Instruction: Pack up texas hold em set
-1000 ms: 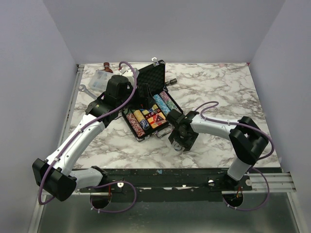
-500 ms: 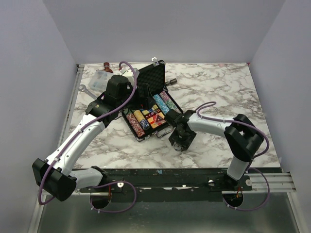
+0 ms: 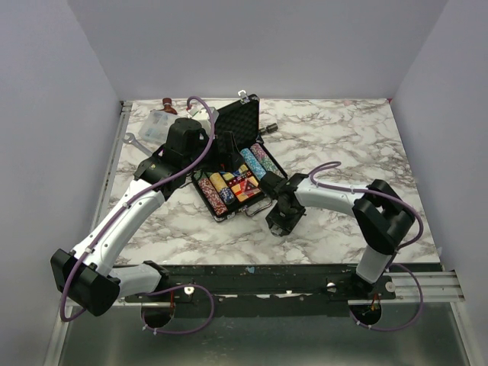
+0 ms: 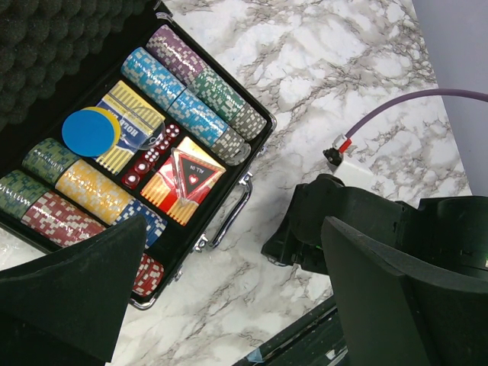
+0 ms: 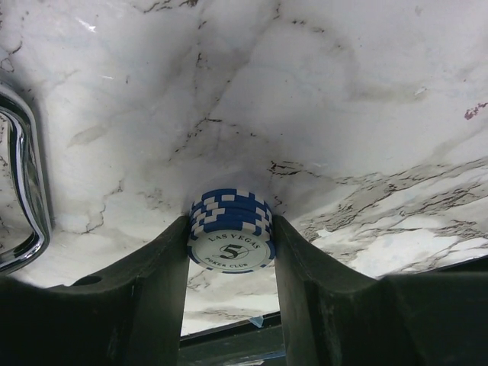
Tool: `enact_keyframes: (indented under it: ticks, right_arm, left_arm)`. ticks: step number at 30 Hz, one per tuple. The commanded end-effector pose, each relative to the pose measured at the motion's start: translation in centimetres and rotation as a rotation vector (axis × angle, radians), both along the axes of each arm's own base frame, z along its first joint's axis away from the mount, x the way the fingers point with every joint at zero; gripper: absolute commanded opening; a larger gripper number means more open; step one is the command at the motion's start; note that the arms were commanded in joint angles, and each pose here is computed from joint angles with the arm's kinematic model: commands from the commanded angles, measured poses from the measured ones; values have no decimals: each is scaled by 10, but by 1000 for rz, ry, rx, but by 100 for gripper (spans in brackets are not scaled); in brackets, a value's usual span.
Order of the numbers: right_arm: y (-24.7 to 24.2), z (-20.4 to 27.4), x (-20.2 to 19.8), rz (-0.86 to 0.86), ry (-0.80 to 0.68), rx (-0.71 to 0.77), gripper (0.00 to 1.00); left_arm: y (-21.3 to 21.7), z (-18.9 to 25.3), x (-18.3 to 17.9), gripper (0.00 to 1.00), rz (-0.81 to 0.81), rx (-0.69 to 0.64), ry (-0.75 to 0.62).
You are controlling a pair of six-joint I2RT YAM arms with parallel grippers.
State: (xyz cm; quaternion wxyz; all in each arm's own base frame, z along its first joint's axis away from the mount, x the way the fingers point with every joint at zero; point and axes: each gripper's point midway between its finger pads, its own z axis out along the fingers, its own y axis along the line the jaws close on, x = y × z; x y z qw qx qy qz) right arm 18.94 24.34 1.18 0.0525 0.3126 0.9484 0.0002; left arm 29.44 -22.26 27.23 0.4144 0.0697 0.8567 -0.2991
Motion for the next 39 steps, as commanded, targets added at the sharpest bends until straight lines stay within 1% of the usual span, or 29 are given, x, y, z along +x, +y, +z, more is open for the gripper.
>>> enact_keyframes:
  ticks: [1,7,10,12,14,15,26,33,39]
  right_arm:
    - [-31,-23,-19,-48,45,-113,42]
    - [-38,-25,-17,-40,32,-151,41]
    - [-37,-26,-13,-19,8,-140,35]
    - [-32,-24,-10,8,-8,-111,25]
    - [-26,-22,-8,25,-13,-88,7]
    - [-22,-20,-6,35,-16,-75,1]
    - [-13,8,1,25,-7,-79,0]
    - [-5,28,9,21,-56,-30,0]
    - [-5,40,11,36,-73,-18,0]
  left_arm:
    - [-3,11,-5,96,-27,-19,-24]
    - [-3,9,-4,96,-24,-15,-23]
    - [-3,8,-3,96,-23,-14,-24]
    - [-3,7,-3,96,-22,-13,-21]
    - [-3,7,-3,96,-23,-13,-21]
    - [-3,6,-3,96,-24,-13,-19]
    - [-6,3,-2,96,-29,-12,-12]
    - [-6,-1,-1,96,-28,-6,-6]
    - [-11,-6,-1,96,-45,-14,17]
